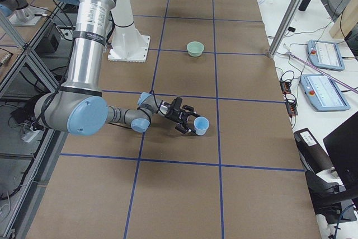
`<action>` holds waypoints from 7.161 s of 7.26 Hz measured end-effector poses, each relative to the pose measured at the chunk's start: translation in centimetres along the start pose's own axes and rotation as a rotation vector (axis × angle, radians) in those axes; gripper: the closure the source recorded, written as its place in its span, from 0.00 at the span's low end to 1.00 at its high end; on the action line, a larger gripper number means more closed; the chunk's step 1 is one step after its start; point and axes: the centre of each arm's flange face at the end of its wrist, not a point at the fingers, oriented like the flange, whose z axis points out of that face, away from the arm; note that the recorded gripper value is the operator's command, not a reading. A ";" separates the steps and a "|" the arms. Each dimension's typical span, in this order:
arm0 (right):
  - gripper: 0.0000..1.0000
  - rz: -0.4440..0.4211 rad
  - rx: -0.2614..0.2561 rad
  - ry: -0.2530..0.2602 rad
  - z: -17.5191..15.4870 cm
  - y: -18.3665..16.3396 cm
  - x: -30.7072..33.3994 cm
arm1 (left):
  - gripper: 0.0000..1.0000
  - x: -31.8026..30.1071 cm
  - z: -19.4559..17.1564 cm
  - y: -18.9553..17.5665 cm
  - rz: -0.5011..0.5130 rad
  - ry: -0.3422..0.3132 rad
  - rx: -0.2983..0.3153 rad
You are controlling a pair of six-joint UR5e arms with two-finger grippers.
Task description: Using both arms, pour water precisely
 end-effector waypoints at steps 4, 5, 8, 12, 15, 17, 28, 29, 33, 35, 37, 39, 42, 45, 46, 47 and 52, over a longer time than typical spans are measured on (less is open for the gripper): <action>0.00 0.027 -0.057 -0.094 -1.8 -1.1 2.2 | 0.00 0.0 0.0 0.0 0.001 0.000 0.000; 0.00 0.016 -0.064 -0.116 -2.2 -1.5 2.5 | 0.00 -0.1 0.0 0.0 0.000 0.000 0.000; 0.00 -0.024 -0.102 -0.169 -3.5 -3.4 2.9 | 0.00 -0.1 0.1 0.0 0.000 0.000 -0.001; 0.00 -0.064 -0.202 -0.181 -2.1 -8.9 3.9 | 0.00 0.0 0.1 0.1 0.000 0.000 -0.001; 0.00 -0.082 -0.323 -0.200 1.8 -16.4 6.7 | 0.00 0.1 -0.1 0.0 0.002 0.000 0.002; 0.00 -0.123 -0.409 -0.202 4.9 -22.3 8.4 | 0.00 0.2 -0.2 0.0 0.004 -0.001 0.005; 0.00 -0.417 -1.130 -0.218 13.3 -38.5 13.0 | 0.00 33.4 2.5 -11.2 -0.114 0.008 0.015; 0.00 -0.392 -1.155 -0.229 13.4 -38.2 13.3 | 0.00 38.5 5.1 -11.1 -0.082 -0.004 -0.005; 0.00 -0.357 -1.165 -0.226 13.8 -38.4 13.3 | 0.00 58.4 13.1 -6.4 -0.056 0.014 -0.068; 0.00 -0.312 -1.154 -0.198 14.0 -39.2 12.5 | 0.00 64.3 17.8 -4.2 -0.093 0.020 -0.039; 0.00 -0.291 -1.152 -0.183 14.0 -39.5 12.3 | 0.01 70.1 21.8 -4.2 -0.166 0.030 -0.023; 0.00 -0.289 -1.152 -0.180 14.1 -39.5 12.3 | 0.25 74.1 24.4 -3.7 -0.211 0.005 -0.007; 0.00 -0.289 -1.151 -0.180 14.1 -39.6 12.3 | 0.78 75.2 26.8 -2.5 -0.209 -0.030 0.001; 0.00 -0.290 -1.151 -0.180 14.1 -39.6 12.3 | 1.00 75.1 28.2 -2.8 -0.198 -0.011 0.009; 0.00 -0.290 -1.151 -0.180 14.1 -39.6 12.3 | 1.00 75.1 28.3 -3.0 -0.195 -0.001 0.014; 0.00 -0.291 -1.150 -0.180 14.1 -39.6 12.3 | 1.00 75.1 28.0 -3.2 -0.193 0.009 0.018; 0.00 -0.298 -1.149 -0.182 14.1 -39.5 12.3 | 1.00 68.6 21.8 -8.3 -0.173 0.072 0.011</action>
